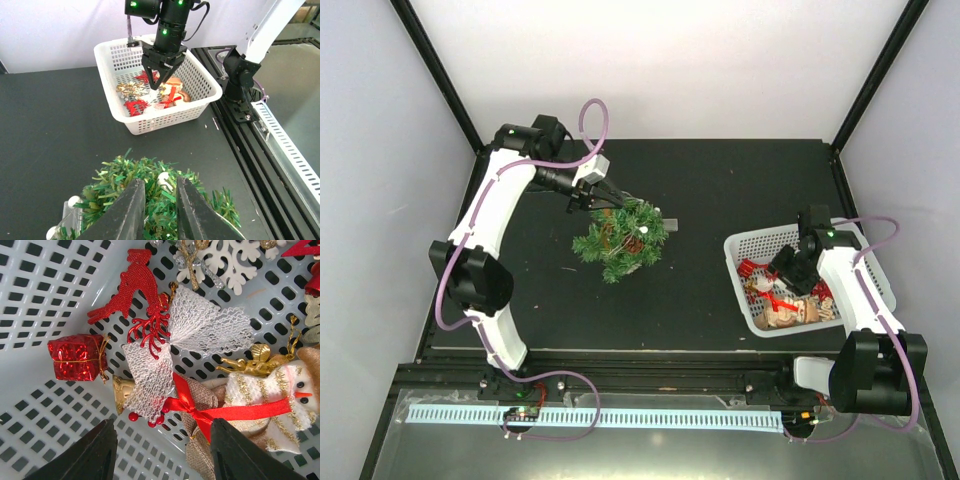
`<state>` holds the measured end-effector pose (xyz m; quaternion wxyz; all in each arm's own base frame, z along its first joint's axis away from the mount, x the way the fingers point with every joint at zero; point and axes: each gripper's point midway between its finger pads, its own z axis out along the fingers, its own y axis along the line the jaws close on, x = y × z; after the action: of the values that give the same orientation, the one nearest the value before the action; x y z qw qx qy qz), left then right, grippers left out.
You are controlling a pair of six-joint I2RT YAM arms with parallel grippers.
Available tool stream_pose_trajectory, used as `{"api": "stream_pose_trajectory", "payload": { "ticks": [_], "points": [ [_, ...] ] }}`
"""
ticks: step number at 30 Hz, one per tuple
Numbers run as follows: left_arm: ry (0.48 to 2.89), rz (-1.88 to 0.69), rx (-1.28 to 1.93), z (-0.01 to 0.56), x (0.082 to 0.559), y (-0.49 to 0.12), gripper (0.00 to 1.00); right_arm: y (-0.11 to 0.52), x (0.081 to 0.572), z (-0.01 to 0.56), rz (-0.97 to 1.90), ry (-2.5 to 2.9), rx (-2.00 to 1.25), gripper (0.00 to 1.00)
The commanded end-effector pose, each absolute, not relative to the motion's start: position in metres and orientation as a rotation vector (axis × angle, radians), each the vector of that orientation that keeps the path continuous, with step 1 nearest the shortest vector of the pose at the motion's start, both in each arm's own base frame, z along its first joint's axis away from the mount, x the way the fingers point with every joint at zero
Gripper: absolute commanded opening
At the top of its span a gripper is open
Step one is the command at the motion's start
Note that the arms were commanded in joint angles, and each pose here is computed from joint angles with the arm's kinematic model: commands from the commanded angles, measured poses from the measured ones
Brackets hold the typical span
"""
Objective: Decorate the small christmas tree
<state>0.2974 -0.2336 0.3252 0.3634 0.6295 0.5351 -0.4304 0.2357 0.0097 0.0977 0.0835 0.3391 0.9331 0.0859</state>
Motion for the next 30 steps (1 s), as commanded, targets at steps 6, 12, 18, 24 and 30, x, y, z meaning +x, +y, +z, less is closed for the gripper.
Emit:
{"api": "stream_pose_trajectory", "payload": {
  "ticks": [6, 12, 18, 24, 30],
  "points": [
    [1.331, -1.113, 1.590, 0.341, 0.294, -0.231, 0.28, -0.004, 0.256, 0.119, 0.183, 2.715, 1.038, 0.55],
    [1.366, -1.106, 1.567, 0.339, 0.302, -0.224, 0.41, -0.007, 0.265, 0.119, 0.156, 2.718, 1.046, 0.56],
    [1.381, -1.091, 1.552, 0.339, 0.305, -0.218, 0.55, -0.013, 0.266, 0.116, 0.107, 2.723, 1.052, 0.56],
    [1.386, -1.086, 1.549, 0.341, 0.303, -0.217, 0.99, -0.028, 0.269, 0.115, 0.000, 2.701, 1.092, 0.57],
    [1.370, -1.082, 1.517, 0.356, 0.303, -0.215, 0.99, -0.056, 0.270, 0.102, -0.124, 2.698, 1.161, 0.56]
  ]
}}
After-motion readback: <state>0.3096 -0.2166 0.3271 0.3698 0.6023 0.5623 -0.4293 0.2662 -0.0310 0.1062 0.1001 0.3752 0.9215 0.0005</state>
